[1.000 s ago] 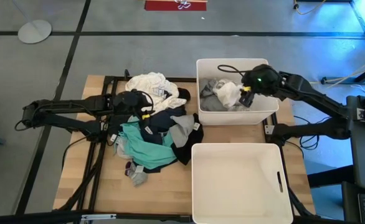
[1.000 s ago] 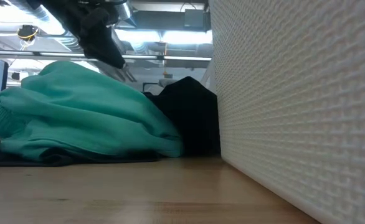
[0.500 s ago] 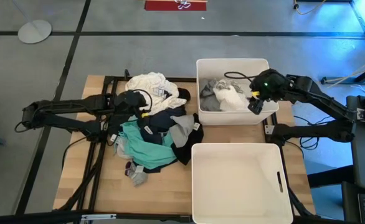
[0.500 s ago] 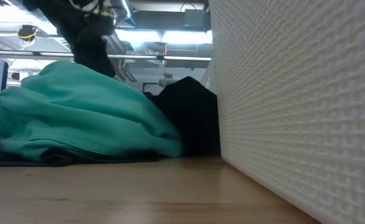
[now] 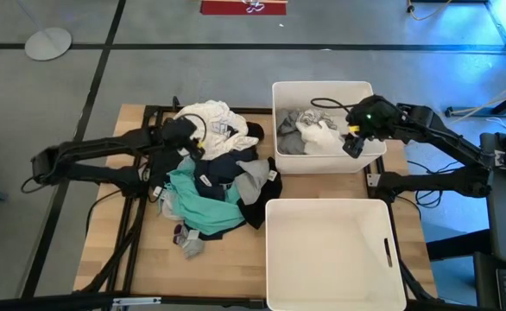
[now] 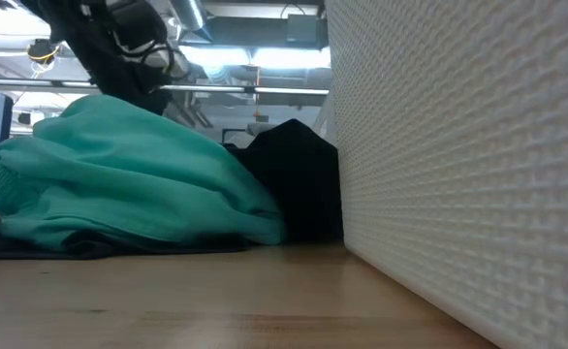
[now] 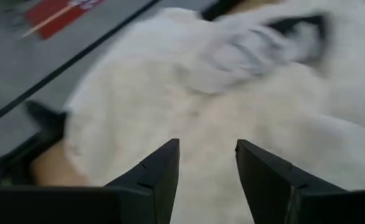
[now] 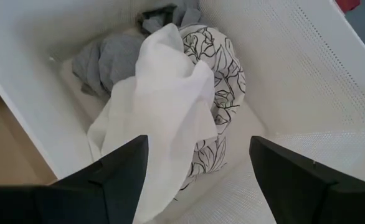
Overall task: Sort clothes
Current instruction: Put the white dress into the top white laundry bin
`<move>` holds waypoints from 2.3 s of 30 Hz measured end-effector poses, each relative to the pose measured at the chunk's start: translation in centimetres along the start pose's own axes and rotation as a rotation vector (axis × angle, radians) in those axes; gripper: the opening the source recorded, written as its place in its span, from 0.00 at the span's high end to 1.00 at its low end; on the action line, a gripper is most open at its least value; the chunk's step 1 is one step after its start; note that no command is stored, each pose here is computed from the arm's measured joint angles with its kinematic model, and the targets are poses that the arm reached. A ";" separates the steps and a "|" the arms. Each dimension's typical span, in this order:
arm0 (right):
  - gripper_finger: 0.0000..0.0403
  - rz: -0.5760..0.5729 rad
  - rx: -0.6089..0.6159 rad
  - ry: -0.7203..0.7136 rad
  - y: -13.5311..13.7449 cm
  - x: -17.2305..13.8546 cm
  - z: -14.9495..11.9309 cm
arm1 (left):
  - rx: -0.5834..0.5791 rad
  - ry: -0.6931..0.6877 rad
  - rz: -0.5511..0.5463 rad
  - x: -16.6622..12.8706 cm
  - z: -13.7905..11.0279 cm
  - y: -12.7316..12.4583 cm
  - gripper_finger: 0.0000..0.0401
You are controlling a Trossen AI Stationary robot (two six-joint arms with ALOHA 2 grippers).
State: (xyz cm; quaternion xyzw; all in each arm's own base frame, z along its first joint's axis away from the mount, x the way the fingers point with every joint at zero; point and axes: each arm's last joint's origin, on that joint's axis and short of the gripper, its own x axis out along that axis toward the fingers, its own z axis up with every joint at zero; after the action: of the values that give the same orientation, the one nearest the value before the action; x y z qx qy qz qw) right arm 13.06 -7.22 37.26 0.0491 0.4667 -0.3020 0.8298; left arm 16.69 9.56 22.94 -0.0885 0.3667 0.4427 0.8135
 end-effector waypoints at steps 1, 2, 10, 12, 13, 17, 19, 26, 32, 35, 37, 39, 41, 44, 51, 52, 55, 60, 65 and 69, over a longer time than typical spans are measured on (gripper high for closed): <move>0.30 0.000 0.002 -0.007 0.0 0.0 0.1 | -0.020 0.001 0.029 0.3 0.1 0.4 0.63; 0.30 0.000 0.003 -0.014 0.0 0.0 0.1 | -0.041 0.004 0.055 0.6 0.2 0.9 0.63; 0.30 0.000 0.009 -0.036 0.0 0.0 0.4 | -0.144 0.115 0.081 4.3 0.3 3.7 0.63; 0.30 0.000 0.008 -0.036 0.0 0.0 0.4 | -0.152 0.136 0.050 5.3 0.3 4.0 0.63; 0.30 0.000 0.009 -0.036 0.0 0.0 0.4 | -0.157 0.147 0.047 5.8 0.3 4.2 0.63; 0.30 0.000 0.008 -0.036 0.0 0.0 0.4 | -0.188 0.201 -0.022 7.6 -0.1 4.5 0.63; 0.30 0.000 0.008 -0.036 0.0 0.0 0.4 | -0.196 0.239 -0.060 8.4 -0.5 4.5 0.63; 0.30 0.000 0.009 -0.038 0.0 0.0 0.4 | -0.134 0.320 -0.070 11.1 -1.5 4.0 0.64; 0.30 0.000 0.009 -0.038 0.0 0.0 0.4 | -0.085 0.333 -0.076 12.3 -1.9 3.7 0.80; 0.30 0.000 0.009 -0.038 0.0 0.0 0.4 | -0.075 0.330 -0.080 12.1 -1.8 3.7 0.93; 0.30 0.000 0.008 -0.037 0.0 0.0 0.4 | -0.049 0.319 -0.084 11.7 -1.7 3.5 0.97; 0.30 0.000 0.008 -0.034 0.0 0.0 0.3 | -0.039 0.301 -0.068 10.9 -1.3 3.5 0.97; 0.30 0.000 0.008 -0.033 0.0 0.0 0.3 | -0.033 0.264 -0.051 9.7 -0.5 3.6 0.98; 0.30 0.000 0.006 -0.028 0.0 0.1 0.3 | -0.037 0.151 -0.050 7.4 1.2 3.7 0.99; 0.30 0.000 0.006 -0.030 0.0 0.1 0.3 | -0.048 -0.137 -0.096 1.2 3.6 3.8 0.99; 0.30 0.000 0.007 -0.033 0.0 0.1 0.3 | -0.050 -0.176 -0.102 0.4 3.8 3.9 0.99; 0.30 0.000 0.011 -0.050 0.0 0.1 0.5 | -0.035 -0.285 -0.124 -1.7 4.1 4.0 0.99; 0.30 -0.001 0.012 -0.085 0.0 0.1 0.8 | -0.032 -0.463 -0.180 -4.7 4.7 4.0 1.00; 0.30 -0.002 -0.001 -0.119 0.0 0.0 1.2 | -0.035 -0.658 -0.311 -7.4 5.4 3.8 1.00; 0.30 0.046 -0.017 -0.171 0.1 -0.1 1.7 | -0.019 -0.799 -0.461 -9.2 5.9 3.4 0.99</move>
State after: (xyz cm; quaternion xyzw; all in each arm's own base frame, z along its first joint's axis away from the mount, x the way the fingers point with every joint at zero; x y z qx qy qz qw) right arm 14.35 -7.69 38.21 0.0268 0.3956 -0.2822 0.8736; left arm 13.93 8.35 33.95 0.0024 -0.0087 0.2528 0.9675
